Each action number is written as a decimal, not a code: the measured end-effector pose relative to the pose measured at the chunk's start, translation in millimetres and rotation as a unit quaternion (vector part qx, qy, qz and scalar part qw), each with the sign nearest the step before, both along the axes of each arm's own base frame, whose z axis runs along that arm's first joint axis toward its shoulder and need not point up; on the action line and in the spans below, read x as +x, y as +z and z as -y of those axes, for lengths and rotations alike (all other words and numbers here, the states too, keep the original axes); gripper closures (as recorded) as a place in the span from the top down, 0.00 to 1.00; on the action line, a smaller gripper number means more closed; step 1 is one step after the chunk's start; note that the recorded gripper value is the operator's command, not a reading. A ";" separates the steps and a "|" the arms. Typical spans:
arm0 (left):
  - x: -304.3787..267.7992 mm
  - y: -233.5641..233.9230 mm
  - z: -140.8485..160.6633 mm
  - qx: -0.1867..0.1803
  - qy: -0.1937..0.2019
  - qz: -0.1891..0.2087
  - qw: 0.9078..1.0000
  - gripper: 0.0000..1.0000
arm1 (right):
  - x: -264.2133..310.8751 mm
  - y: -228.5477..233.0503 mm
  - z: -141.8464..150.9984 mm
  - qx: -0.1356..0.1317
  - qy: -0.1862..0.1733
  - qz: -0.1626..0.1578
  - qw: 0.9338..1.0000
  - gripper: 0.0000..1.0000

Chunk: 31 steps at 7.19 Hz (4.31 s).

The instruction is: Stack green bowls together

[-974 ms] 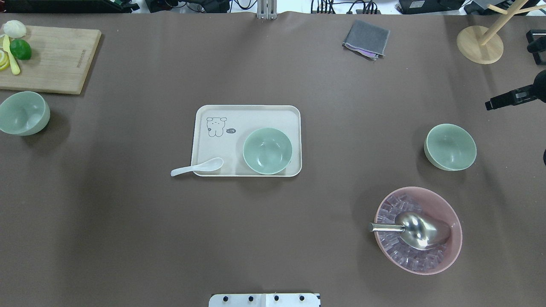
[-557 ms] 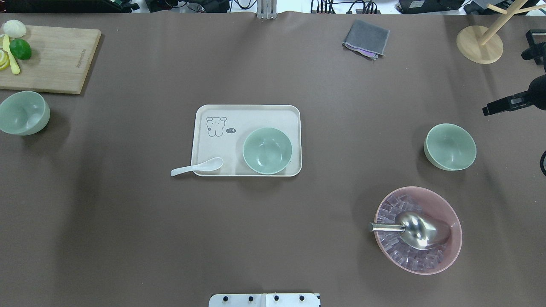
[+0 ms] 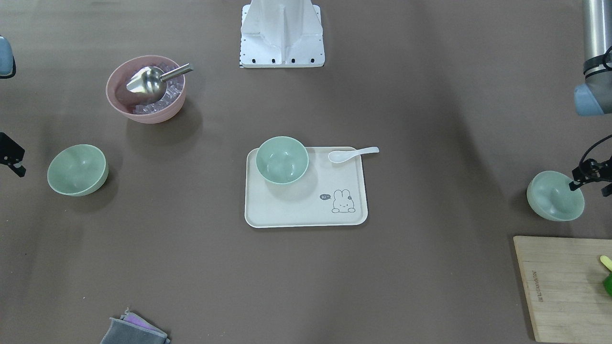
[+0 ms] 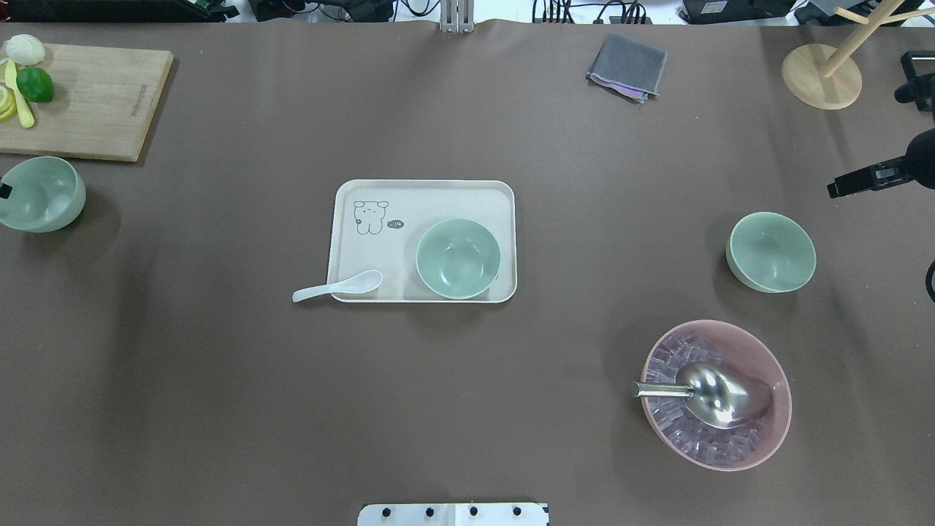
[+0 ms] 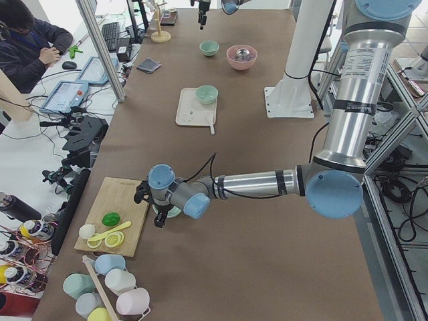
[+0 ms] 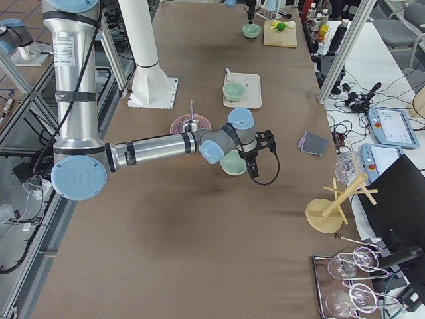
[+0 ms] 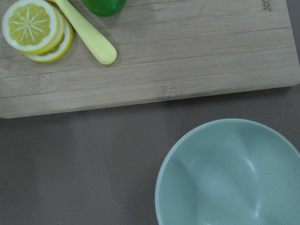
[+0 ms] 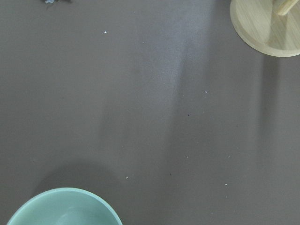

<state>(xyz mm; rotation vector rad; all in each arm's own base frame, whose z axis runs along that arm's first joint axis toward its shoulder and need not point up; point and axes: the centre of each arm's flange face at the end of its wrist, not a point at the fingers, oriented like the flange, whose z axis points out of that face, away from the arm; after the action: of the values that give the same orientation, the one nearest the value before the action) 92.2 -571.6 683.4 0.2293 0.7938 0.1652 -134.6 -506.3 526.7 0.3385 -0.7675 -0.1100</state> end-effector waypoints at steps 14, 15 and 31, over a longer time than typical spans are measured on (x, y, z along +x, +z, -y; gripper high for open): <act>25.8 -25.0 19.4 0.026 0.021 -0.005 0.999 0.00 | 0.4 -1.3 -0.9 0.002 0.000 0.000 1.000 1.00; 27.7 -51.0 25.7 0.042 0.017 -0.014 0.999 0.00 | 0.5 -0.9 -1.1 0.001 0.000 0.000 1.000 1.00; 433.3 -522.3 -93.7 -0.243 -0.162 -0.086 0.953 0.00 | 5.6 -0.4 -8.4 0.002 0.003 0.000 1.000 1.00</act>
<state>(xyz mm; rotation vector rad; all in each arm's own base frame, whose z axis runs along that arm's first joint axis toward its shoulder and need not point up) 525.4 -477.9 161.1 -0.0964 0.9319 -0.3651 -129.0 -498.0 526.3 0.3440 -0.7659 -0.1055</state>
